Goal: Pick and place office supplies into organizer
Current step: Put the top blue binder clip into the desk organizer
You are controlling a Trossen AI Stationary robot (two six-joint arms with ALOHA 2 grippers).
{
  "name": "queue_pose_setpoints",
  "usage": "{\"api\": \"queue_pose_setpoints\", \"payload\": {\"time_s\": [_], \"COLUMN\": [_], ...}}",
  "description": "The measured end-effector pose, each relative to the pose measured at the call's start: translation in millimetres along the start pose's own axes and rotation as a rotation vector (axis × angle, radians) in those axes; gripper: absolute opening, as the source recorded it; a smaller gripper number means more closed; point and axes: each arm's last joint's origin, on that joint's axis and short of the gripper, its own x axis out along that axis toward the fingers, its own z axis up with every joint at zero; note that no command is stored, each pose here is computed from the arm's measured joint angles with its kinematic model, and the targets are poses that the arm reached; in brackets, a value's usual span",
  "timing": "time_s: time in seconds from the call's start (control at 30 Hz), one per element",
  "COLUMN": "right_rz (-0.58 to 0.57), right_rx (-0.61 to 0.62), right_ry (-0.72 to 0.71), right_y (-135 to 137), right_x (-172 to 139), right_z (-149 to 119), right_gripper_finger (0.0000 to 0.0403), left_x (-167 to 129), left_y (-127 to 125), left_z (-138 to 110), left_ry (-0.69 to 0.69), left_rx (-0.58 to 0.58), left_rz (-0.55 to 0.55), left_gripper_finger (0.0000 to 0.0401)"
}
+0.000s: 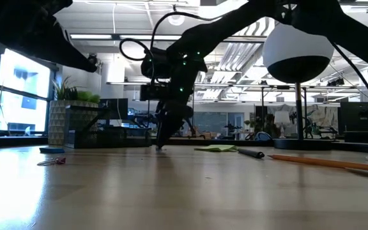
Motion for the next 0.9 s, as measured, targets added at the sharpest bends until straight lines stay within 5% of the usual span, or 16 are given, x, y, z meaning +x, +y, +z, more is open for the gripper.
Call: {"api": "queue_pose_setpoints", "payload": {"time_s": [0.3, 0.7, 0.9], "right_rz": [0.005, 0.002, 0.002], "right_rx": [0.010, 0.010, 0.020], "right_ry": [0.003, 0.009, 0.000], "right_y": [2.0, 2.4, 2.1], "right_x": [5.2, 5.5, 3.8], "right_z": [-3.9, -4.3, -2.4], "right_gripper_finger": [0.0131, 0.0055, 0.0057], "left_x": [0.0, 0.0, 0.0], "left_y": [-0.1, 0.0, 0.0], "left_z": [0.0, -0.3, -0.3], "left_ry": [0.001, 0.003, 0.002], "left_rx": [-0.003, -0.001, -0.001], "left_rz": [-0.002, -0.001, -0.001], "left_gripper_finger": [0.0026, 0.0026, 0.0026]}}
